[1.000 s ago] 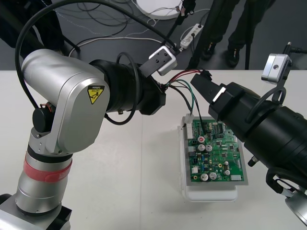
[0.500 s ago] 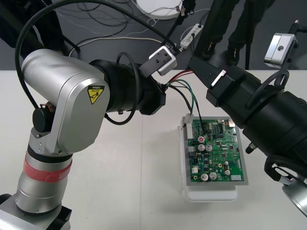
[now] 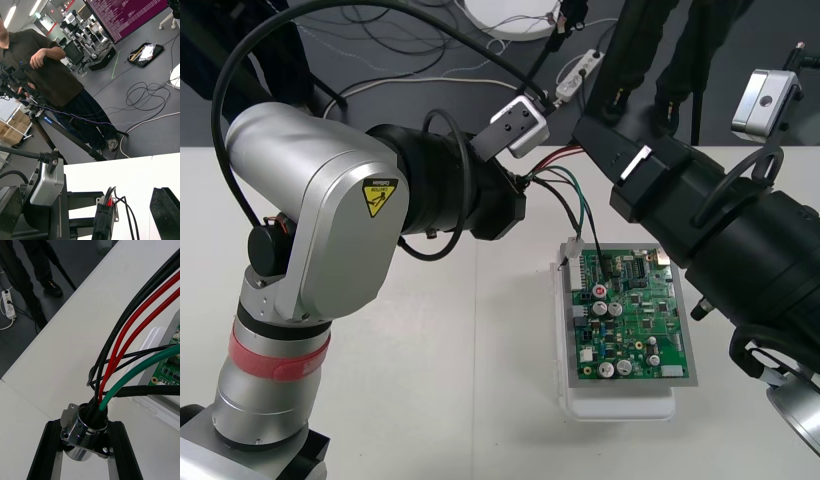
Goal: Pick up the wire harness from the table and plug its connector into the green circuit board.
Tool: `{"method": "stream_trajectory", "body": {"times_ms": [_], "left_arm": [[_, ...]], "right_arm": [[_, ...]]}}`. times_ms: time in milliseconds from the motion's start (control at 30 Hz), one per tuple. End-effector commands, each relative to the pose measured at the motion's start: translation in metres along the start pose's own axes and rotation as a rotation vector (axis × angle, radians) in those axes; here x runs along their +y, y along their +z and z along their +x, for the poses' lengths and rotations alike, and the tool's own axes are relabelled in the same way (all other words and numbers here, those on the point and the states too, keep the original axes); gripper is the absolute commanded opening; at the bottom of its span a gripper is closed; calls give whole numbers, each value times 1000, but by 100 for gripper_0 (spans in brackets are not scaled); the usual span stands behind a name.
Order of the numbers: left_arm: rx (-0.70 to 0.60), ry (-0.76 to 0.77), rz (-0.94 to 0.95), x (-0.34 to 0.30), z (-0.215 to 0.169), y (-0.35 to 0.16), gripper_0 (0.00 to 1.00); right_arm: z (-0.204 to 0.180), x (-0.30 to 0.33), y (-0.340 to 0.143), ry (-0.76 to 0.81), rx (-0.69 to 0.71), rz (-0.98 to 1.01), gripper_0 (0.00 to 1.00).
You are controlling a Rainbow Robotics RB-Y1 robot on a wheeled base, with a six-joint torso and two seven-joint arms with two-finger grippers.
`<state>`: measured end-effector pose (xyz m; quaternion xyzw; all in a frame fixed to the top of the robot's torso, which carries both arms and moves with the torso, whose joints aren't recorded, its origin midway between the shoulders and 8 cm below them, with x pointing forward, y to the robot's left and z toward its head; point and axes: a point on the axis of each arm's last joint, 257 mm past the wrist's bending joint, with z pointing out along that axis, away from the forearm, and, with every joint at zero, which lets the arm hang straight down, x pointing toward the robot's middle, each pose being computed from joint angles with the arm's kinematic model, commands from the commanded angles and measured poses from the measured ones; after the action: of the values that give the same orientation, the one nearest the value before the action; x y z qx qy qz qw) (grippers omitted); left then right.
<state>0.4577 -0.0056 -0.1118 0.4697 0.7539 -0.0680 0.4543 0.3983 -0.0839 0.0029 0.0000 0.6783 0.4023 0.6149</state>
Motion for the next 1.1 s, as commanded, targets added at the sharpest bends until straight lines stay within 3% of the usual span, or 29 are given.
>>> {"method": "stream_trajectory", "body": {"times_ms": [33, 333, 900, 967, 1033, 1100], "left_arm": [[-88, -20, -14, 0, -40, -6, 0], [-86, -19, -16, 1, -39, -6, 0], [-96, -20, -19, 2, -41, -6, 0], [-95, -22, -21, 2, -41, -6, 0], [-95, -20, -21, 2, -41, -6, 0], [-96, -21, -18, 1, -41, -6, 0]], "right_arm": [[7, 18, -6, 24, 9, -32, 100], [22, 16, -8, 22, 43, -26, 100], [13, 13, -8, -13, 19, -20, 100], [13, 14, -8, -16, 18, -21, 77], [14, 13, -8, -17, 21, -19, 16], [14, 12, -9, -21, 21, -16, 7]]}}
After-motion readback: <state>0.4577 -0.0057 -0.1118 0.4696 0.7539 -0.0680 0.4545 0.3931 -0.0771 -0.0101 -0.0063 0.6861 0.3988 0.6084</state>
